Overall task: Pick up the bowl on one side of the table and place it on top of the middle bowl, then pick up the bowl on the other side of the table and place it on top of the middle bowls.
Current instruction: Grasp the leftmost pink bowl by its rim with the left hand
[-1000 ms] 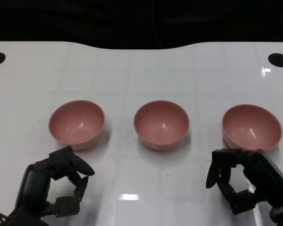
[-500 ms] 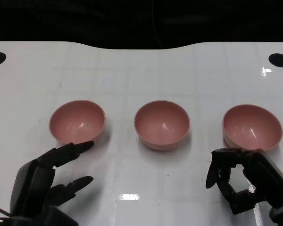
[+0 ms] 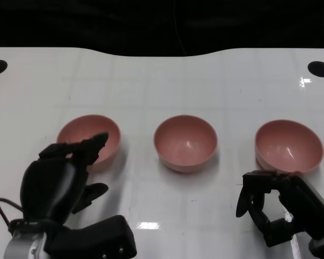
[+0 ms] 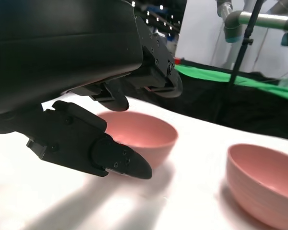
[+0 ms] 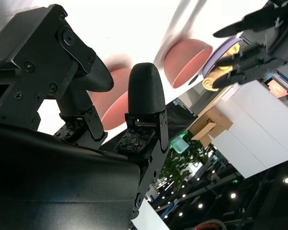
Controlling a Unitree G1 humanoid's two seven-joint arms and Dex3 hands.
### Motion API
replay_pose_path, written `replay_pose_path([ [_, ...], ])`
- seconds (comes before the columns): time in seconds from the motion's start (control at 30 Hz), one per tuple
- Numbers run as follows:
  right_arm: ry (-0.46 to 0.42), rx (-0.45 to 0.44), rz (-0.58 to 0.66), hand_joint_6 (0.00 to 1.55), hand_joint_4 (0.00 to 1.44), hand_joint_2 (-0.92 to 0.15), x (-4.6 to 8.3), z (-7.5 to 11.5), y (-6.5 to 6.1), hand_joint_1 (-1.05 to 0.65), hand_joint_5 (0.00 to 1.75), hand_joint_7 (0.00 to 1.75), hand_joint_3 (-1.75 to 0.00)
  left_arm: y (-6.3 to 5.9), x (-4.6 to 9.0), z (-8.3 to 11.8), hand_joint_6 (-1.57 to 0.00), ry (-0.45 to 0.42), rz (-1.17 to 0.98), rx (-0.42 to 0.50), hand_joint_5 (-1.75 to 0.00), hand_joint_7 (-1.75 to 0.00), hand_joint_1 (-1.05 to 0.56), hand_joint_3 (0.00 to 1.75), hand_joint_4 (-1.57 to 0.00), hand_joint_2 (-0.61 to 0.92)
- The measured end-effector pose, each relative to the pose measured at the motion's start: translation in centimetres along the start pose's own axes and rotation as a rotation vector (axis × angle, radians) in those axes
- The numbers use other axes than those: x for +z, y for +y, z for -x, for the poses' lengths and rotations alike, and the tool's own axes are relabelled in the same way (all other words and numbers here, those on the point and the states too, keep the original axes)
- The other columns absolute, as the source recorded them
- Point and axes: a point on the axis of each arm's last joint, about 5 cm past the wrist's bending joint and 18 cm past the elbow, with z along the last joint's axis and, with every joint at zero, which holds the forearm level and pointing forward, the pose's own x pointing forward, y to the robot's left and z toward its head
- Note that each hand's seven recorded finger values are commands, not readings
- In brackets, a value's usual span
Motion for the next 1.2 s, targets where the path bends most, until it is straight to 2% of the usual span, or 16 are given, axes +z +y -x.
replay_pose_path([
  [0.2,0.001,-0.001,-0.001,0.86,0.85,-0.18,0.0,0.1,0.0,0.03,1.74,1.37,-1.6,-0.2,0.8,-1.4,-0.34,0.007,-0.12,-0.039,-0.25,0.0,-0.48,0.01,-0.37,0.92],
  [0.43,0.001,-0.003,-0.001,0.85,0.84,-0.2,0.1,0.1,0.0,0.03,1.73,1.36,-1.58,-1.0,1.4,-3.0,-0.35,0.067,-0.224,-0.117,-0.24,-0.01,-0.49,0.01,-0.39,0.92],
  [0.83,-0.005,-0.005,0.003,0.86,0.85,-0.19,0.2,0.0,0.0,0.03,1.71,1.35,-1.6,-2.9,1.3,-4.6,-0.41,0.123,-0.344,-0.265,-0.2,-0.02,-0.51,0.05,-0.44,0.92],
  [0.87,-0.002,-0.005,0.003,0.86,0.85,-0.19,0.2,0.0,0.0,0.02,1.71,1.35,-1.6,-2.9,1.3,-4.7,-0.46,0.121,-0.348,-0.272,-0.23,-0.03,-0.51,0.06,-0.57,0.92],
  [0.97,0.0,-0.005,0.004,0.86,0.85,-0.19,0.2,0.1,0.0,0.02,1.71,1.35,-1.59,-3.2,1.2,-5.2,-0.55,0.121,-0.35,-0.302,-0.28,-0.05,-0.49,0.07,-0.76,0.92],
  [1.0,0.001,-0.005,0.004,0.86,0.85,-0.2,0.2,0.1,0.0,0.01,1.71,1.35,-1.59,-3.4,1.1,-5.3,-0.68,0.113,-0.353,-0.315,-0.41,-0.07,-0.43,0.08,-0.87,0.92],
  [1.07,0.002,-0.004,0.003,0.86,0.85,-0.2,0.2,0.1,0.0,0.02,1.71,1.35,-1.58,-3.7,0.8,-5.3,-0.9,0.081,-0.359,-0.326,-0.78,-0.07,-0.35,0.14,-0.85,0.92],
  [1.2,0.003,-0.001,0.003,0.86,0.85,-0.2,0.2,0.1,0.0,0.02,1.71,1.34,-1.58,-3.7,0.4,-5.6,-0.98,0.042,-0.346,-0.314,-0.92,-0.07,-0.33,0.17,-0.83,0.92],
])
